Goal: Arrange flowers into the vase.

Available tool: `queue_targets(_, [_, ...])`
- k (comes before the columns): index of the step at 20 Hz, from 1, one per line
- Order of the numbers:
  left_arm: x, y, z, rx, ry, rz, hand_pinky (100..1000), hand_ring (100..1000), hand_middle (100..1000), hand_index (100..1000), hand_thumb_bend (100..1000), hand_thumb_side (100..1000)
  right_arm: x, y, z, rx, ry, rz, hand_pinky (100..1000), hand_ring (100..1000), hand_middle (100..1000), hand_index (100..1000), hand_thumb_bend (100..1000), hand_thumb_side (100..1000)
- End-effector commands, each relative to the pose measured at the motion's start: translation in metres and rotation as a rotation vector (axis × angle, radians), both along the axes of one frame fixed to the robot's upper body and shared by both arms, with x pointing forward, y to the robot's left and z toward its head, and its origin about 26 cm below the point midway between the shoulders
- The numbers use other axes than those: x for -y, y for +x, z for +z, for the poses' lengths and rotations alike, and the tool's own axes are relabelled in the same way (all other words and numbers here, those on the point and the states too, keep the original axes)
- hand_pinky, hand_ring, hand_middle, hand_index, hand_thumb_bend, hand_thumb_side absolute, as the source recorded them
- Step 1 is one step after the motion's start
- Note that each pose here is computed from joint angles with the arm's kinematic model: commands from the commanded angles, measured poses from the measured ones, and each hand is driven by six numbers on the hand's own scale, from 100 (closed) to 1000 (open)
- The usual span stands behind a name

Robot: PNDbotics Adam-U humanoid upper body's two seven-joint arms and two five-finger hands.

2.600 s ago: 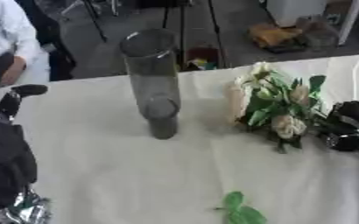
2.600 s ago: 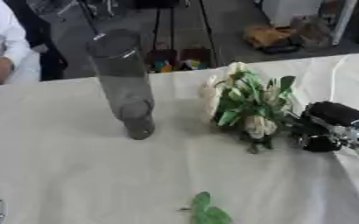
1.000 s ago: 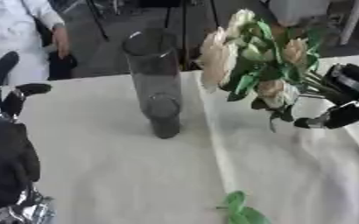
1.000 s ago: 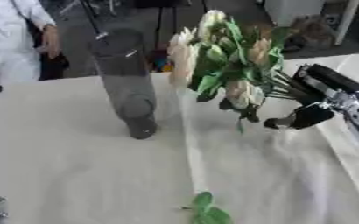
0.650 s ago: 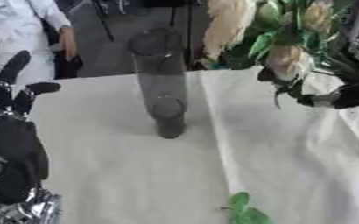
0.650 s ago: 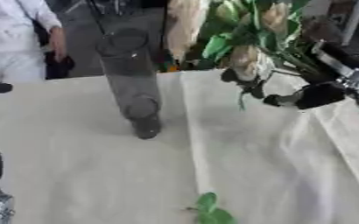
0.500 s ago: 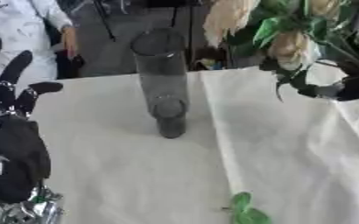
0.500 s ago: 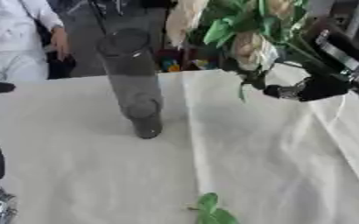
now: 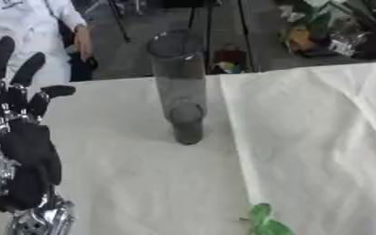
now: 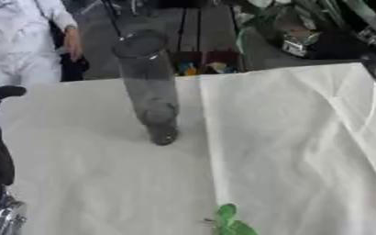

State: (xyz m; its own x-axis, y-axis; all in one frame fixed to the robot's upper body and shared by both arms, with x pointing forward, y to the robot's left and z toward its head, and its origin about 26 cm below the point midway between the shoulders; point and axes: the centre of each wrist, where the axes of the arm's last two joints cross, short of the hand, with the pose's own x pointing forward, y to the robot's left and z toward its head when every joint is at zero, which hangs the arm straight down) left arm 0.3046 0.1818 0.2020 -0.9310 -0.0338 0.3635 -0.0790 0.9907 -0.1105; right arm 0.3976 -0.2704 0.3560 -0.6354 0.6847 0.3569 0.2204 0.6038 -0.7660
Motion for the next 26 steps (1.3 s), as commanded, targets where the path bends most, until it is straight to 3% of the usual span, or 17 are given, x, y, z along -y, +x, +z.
queue_targets(1, [0.000,-0.003,0.004,0.015,0.005,-0.009,582,852,925,934,457,972,-0.014,-0.006,0.022,0.061,0.064,0.052,100,157,100,100,589,526])
queue_targets(10, [0.003,-0.003,0.004,0.012,0.008,-0.027,578,852,925,935,450,974,-0.045,-0.005,0.045,0.089,0.196,0.144,100,141,100,100,550,527])
queue_targets(26, [0.007,-0.003,0.008,0.018,0.021,-0.057,577,850,925,935,439,974,-0.068,0.010,0.072,0.132,0.394,0.203,100,108,100,100,496,506])
